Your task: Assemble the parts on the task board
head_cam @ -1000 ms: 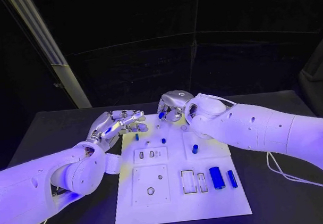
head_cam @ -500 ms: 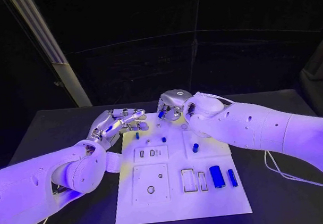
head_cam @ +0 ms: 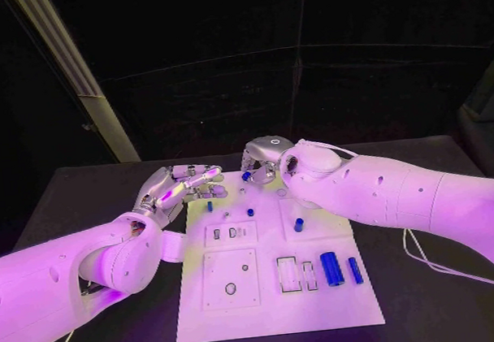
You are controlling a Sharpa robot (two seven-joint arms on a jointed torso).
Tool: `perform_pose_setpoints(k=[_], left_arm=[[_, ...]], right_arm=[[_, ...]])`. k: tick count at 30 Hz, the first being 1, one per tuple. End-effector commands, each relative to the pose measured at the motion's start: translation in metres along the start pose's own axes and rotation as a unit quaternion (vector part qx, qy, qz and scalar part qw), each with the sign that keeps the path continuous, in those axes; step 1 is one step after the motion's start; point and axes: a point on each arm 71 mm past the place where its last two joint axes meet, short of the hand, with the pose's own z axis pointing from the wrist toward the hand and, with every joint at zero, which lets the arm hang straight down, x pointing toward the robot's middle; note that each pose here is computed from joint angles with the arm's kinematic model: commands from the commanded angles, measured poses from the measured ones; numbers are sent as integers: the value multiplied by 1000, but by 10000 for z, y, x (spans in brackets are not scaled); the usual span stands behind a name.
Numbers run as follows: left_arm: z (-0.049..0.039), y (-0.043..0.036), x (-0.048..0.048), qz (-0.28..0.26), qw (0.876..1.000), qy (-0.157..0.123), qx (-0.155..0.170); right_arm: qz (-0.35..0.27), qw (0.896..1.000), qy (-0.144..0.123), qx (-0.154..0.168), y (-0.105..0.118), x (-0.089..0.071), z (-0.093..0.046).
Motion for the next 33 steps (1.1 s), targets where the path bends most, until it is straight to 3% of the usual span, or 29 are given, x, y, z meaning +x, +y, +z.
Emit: perform_pose_setpoints(k=[1, 9, 18, 26, 33], left_arm=[[3, -15, 11, -1, 1000, 7, 4], [-3, -17, -13, 0, 1000, 5, 4], [-15, -22, -48, 2, 1000, 1, 4], [-14, -23, -64, 3, 1000, -1, 4], [-5, -22, -59, 3, 1000, 0, 4]], right_arm=[[-2, 1000, -17, -6, 11, -41, 1], [7, 999, -36, -12, -36, -84, -72], [33, 999, -37, -5, -185, -134, -236], [42, 999, -11, 0, -189, -104, -248], [41, 999, 32, 6, -141, -29, -185]])
